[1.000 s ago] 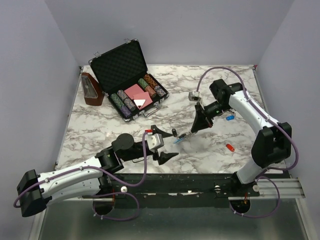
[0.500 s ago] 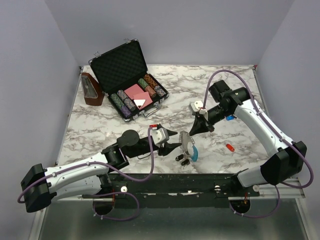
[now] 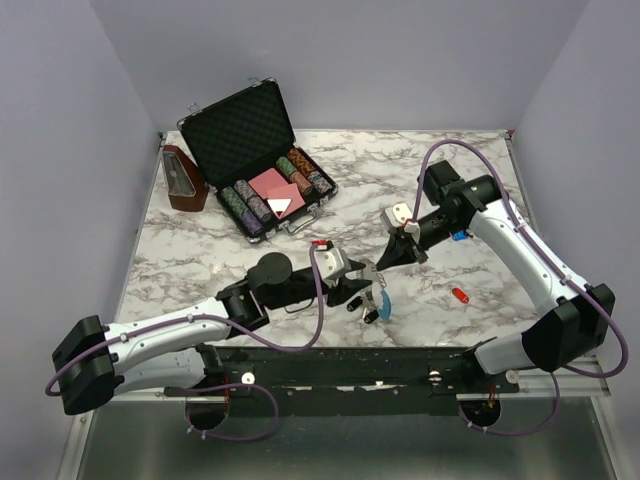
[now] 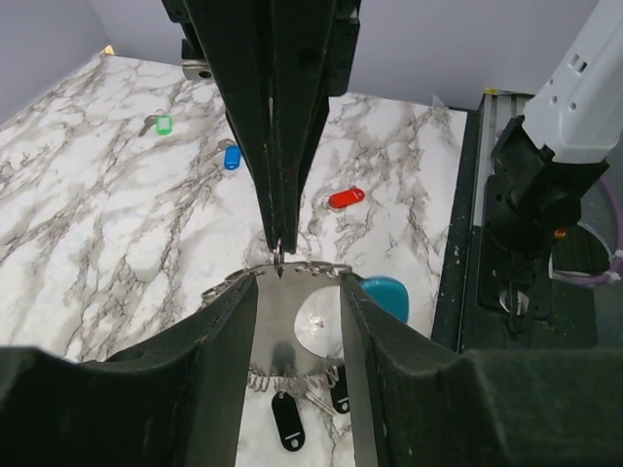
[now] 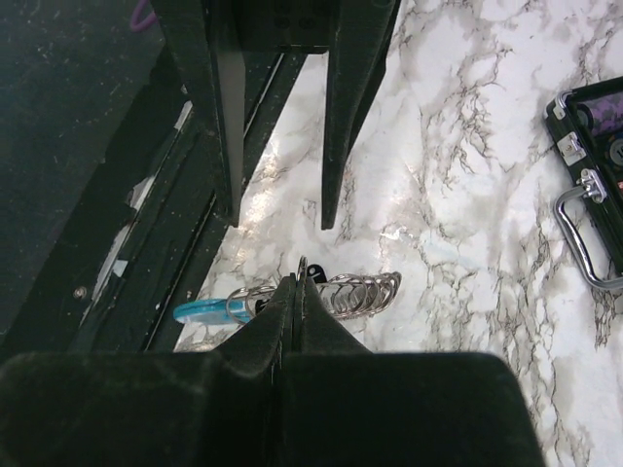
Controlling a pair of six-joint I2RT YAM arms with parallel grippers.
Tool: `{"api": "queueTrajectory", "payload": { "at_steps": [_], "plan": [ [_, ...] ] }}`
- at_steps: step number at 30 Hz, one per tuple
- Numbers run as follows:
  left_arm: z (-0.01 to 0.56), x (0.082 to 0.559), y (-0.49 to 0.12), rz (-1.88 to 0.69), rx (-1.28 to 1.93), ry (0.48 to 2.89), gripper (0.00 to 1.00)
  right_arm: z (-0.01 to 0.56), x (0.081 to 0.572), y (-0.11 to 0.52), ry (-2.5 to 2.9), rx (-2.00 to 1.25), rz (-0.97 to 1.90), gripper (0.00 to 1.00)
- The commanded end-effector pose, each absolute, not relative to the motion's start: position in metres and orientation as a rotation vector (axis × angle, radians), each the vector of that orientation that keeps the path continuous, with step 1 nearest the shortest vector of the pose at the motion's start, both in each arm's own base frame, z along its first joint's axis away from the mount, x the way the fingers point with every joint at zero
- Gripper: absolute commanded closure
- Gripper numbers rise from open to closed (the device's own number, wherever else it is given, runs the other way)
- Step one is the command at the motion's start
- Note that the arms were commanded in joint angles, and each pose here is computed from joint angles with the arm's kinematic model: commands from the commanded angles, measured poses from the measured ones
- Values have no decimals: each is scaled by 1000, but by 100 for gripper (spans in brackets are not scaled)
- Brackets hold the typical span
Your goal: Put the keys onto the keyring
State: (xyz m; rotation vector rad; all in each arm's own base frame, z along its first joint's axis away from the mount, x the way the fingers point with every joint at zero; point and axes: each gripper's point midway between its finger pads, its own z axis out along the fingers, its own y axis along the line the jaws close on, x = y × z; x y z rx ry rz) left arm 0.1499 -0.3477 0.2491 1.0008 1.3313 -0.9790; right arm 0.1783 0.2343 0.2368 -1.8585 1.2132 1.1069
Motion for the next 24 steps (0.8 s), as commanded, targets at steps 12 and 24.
{"api": "queueTrajectory", "payload": {
  "at_steps": [12,24],
  "plan": [
    [253,166,-363,-899,1037,1341,59,251,163,240,1206,-1814,1225,99],
    [246,170,-366,-855,1084,1346,87,249,164,240,1217,-1814,1231,99]
  ]
}}
